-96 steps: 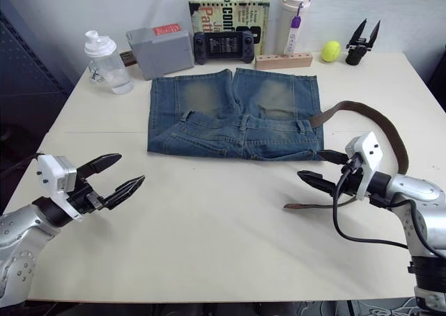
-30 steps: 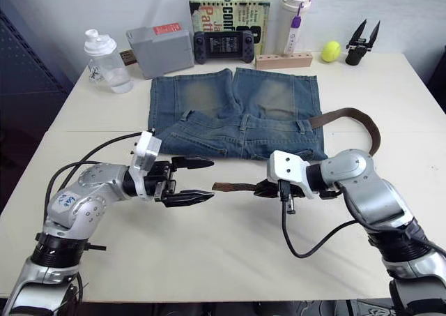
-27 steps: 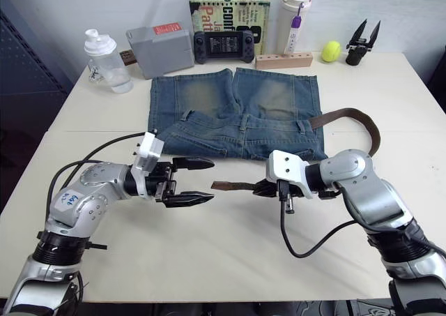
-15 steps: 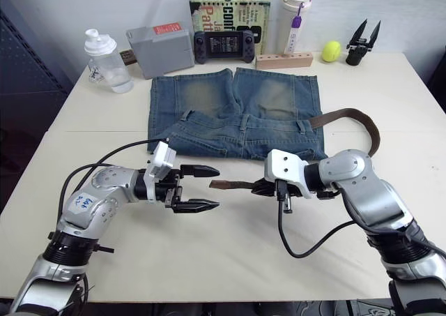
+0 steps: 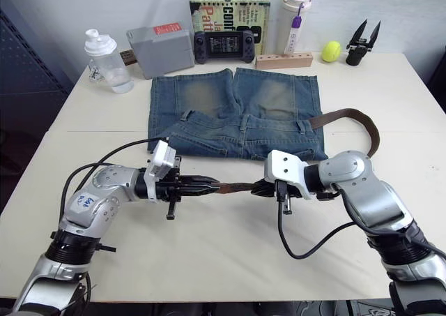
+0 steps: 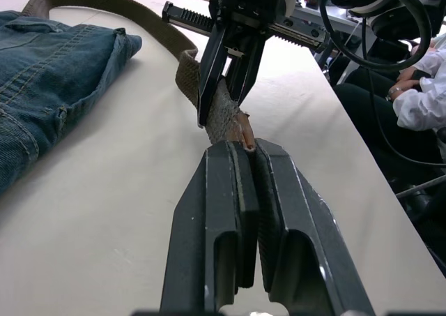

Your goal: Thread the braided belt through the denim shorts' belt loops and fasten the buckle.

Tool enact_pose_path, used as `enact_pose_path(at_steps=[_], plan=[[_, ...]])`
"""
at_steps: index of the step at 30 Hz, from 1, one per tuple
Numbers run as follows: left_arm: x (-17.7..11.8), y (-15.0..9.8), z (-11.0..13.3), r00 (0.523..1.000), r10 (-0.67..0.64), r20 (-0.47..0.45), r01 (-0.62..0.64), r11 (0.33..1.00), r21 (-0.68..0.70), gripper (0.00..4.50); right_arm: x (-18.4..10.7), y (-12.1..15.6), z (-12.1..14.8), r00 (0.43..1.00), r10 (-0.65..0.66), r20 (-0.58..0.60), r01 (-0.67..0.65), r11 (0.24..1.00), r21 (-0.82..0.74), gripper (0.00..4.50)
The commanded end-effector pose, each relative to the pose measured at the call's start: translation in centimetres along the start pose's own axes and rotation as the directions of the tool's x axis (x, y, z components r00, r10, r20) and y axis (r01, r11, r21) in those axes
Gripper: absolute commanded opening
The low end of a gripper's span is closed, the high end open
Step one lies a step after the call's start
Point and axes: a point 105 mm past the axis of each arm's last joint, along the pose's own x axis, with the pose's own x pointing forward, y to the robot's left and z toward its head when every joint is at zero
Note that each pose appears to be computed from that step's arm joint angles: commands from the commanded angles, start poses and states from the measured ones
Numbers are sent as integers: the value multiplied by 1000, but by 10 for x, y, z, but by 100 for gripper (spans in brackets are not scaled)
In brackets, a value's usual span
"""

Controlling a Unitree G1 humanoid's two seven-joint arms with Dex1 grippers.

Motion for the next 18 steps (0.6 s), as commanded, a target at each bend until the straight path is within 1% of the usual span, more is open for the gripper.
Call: enact_pose_path(at_steps=[1, 2, 5, 6, 7, 8, 9, 10, 11, 12, 13, 14, 15, 17, 18], plan=[[2, 1, 4, 1000, -4, 15, 4, 1000, 24, 0, -12, -4, 24, 994, -44, 97, 44, 999, -6, 115], [3, 2, 6, 1000, 0, 29, -1, 1000, 16, 0, -14, -4, 27, 991, -56, 123, 54, 998, 15, 168], [2, 7, 12, 993, 36, 108, -31, 998, -46, 0, -34, -11, 44, 957, -154, 246, 125, 984, 131, 318], [1, 10, 15, 986, 61, 152, -47, 994, -94, 0, -42, -10, 52, 934, -176, 310, 122, 975, 186, 339], [0, 12, 16, 981, 77, 180, -55, 990, -127, 0, -47, -8, 56, 919, -187, 349, 113, 969, 221, 391], [-2, 9, 18, 972, 76, 223, -35, 983, -180, 0, -57, -1, 68, 854, -198, 480, 51, 952, 303, 438], [-4, 7, 19, 966, 71, 249, -17, 977, -212, 0, -65, 4, 75, 801, -206, 562, -3, 937, 348, 448], [-4, 2, 21, 957, 66, 281, 6, 969, -247, 0, -71, 16, 81, 739, -199, 644, -92, 917, 389, 448], [-4, -2, 23, 951, 64, 302, 21, 963, -269, 0, -76, 25, 84, 697, -197, 689, -152, 899, 411, 448], [-4, -6, 27, 937, 63, 343, 46, 953, -300, 0, -75, 36, 84, 654, -207, 728, -216, 871, 441, 448], [-4, -10, 30, 927, 63, 370, 64, 945, -321, 0, -76, 44, 84, 623, -222, 750, -258, 847, 465, 448], [-4, -13, 36, 903, 71, 424, 92, 931, -352, 0, -72, 52, 81, 591, -256, 765, -315, 800, 511, 448], [-5, -15, 41, 885, 78, 459, 112, 921, -373, 0, -70, 57, 79, 570, -283, 771, -354, 762, 542, 448], [-6, -20, 48, 854, 91, 513, 145, 904, -402, 0, -60, 62, 71, 539, -364, 760, -421, 665, 617, 448], [-6, -21, 49, 845, 104, 525, 148, 897, -416, 0, -50, 58, 64, 537, -428, 727, -416, 615, 670, 448]])
